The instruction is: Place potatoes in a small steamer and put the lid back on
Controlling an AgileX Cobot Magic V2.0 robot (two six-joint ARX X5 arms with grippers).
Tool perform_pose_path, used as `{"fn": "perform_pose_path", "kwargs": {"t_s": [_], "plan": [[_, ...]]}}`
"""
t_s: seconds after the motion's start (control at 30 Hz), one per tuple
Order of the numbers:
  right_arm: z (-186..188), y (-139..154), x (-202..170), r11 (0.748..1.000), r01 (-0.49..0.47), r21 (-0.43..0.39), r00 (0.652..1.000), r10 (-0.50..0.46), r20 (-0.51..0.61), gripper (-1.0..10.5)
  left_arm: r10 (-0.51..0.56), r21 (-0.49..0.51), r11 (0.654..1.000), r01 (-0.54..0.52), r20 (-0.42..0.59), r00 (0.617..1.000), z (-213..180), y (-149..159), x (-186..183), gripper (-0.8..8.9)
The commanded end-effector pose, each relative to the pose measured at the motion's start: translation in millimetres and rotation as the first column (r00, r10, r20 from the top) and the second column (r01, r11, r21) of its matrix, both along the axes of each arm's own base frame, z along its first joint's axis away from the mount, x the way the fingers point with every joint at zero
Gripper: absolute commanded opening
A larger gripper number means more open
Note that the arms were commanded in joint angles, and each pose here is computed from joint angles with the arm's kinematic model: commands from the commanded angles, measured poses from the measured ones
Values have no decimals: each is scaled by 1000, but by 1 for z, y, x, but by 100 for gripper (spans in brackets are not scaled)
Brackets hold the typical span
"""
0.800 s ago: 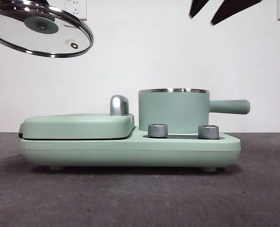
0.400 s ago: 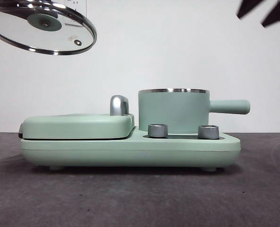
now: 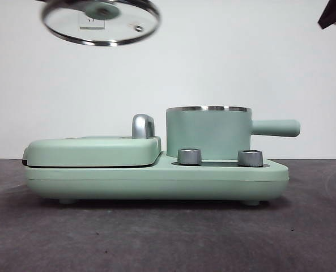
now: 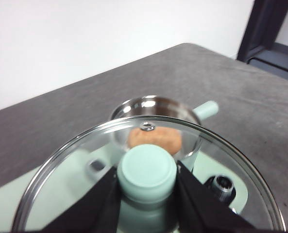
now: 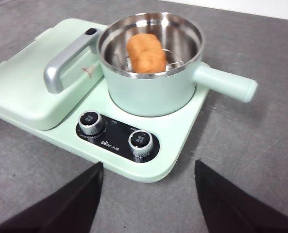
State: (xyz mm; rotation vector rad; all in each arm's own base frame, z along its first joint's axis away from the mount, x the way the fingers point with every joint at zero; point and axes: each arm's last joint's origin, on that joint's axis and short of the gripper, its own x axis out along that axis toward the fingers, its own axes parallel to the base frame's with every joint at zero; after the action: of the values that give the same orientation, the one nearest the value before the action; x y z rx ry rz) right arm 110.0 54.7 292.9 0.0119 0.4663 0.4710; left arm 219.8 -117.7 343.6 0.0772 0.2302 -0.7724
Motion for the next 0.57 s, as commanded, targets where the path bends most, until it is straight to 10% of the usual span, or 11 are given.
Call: {"fn": "perform_pose_path", "kwargs": {"t_s": [0.03,0.57], "plan": [[2,0,-2,1000,6,19,1000,-6,3,289,-25,-43,999,28,76,997,4,-14,12,16],[-6,-5,-6,996,72,-59,995,-76,-61,289,-132,-8,991,134,99,986,-13,-102,96,15]]}}
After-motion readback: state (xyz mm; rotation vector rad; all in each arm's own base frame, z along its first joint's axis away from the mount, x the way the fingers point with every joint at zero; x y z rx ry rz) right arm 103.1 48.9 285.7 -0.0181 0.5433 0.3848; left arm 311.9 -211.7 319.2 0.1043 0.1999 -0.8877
